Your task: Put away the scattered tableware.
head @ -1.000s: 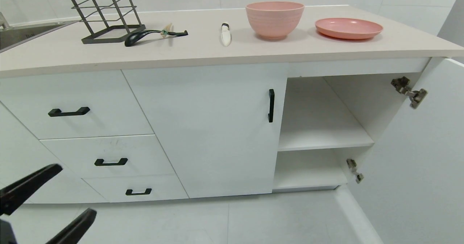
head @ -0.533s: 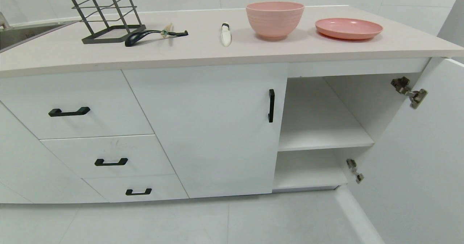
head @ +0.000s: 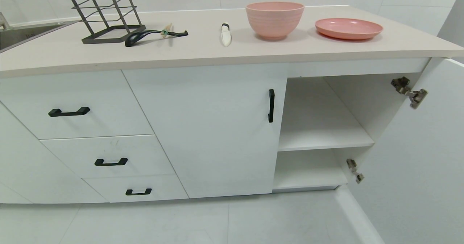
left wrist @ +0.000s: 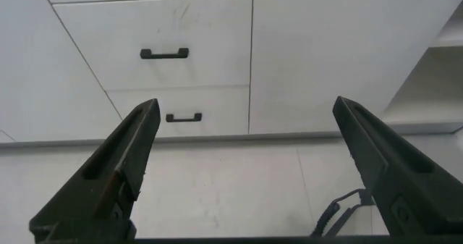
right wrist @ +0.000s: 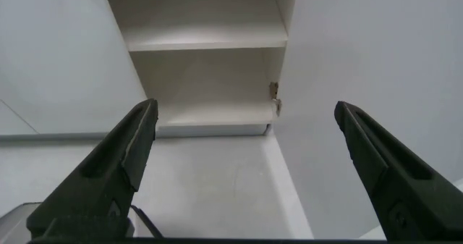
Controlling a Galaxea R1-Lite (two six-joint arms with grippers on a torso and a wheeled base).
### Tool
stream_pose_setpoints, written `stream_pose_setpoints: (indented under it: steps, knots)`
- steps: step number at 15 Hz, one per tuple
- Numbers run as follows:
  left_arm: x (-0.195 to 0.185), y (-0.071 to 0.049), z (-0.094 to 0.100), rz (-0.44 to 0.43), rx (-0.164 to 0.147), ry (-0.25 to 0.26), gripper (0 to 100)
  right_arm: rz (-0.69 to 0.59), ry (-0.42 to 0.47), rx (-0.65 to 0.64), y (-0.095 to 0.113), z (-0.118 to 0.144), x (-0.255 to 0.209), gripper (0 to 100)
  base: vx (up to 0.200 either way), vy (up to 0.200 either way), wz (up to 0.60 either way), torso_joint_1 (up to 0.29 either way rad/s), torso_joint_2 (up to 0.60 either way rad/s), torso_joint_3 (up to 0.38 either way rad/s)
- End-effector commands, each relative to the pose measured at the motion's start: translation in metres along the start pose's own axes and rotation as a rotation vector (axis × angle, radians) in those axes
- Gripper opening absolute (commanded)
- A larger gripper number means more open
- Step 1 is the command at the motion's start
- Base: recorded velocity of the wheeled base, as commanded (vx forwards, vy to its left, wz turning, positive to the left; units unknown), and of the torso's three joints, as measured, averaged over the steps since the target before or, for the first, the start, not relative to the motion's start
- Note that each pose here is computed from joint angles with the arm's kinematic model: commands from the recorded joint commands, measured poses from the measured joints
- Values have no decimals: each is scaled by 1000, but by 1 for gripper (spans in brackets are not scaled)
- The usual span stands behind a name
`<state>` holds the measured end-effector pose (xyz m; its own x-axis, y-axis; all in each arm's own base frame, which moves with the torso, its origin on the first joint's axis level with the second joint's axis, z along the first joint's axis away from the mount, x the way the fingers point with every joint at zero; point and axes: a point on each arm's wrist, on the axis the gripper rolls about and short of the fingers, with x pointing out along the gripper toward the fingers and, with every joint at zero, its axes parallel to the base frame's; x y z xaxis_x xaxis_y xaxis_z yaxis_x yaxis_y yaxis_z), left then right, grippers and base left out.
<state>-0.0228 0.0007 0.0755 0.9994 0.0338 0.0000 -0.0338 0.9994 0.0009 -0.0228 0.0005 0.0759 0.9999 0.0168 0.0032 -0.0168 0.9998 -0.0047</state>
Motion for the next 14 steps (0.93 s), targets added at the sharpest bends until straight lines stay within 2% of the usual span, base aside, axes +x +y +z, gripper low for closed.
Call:
stream_pose_setpoints:
  steps: [1, 5, 6, 9, 14]
  knots:
    - [0, 0, 0, 0, -6, -2, 100, 2, 3, 6, 0, 0, 0, 100, 0, 0, 0, 0, 0, 0]
    - [0, 0, 0, 1, -30, -3, 100, 0, 3, 8, 0, 0, 0, 100, 0, 0, 0, 0, 0, 0]
    - [0, 0, 0, 3, -32, -3, 100, 0, 3, 8, 0, 0, 0, 100, 0, 0, 0, 0, 0, 0]
    - [0, 0, 0, 3, -35, -3, 100, -3, 3, 9, 0, 0, 0, 100, 0, -200, 0, 2, 4, 4]
    - [0, 0, 0, 3, -38, -3, 100, -3, 3, 11, 0, 0, 0, 100, 0, 0, 0, 0, 0, 0]
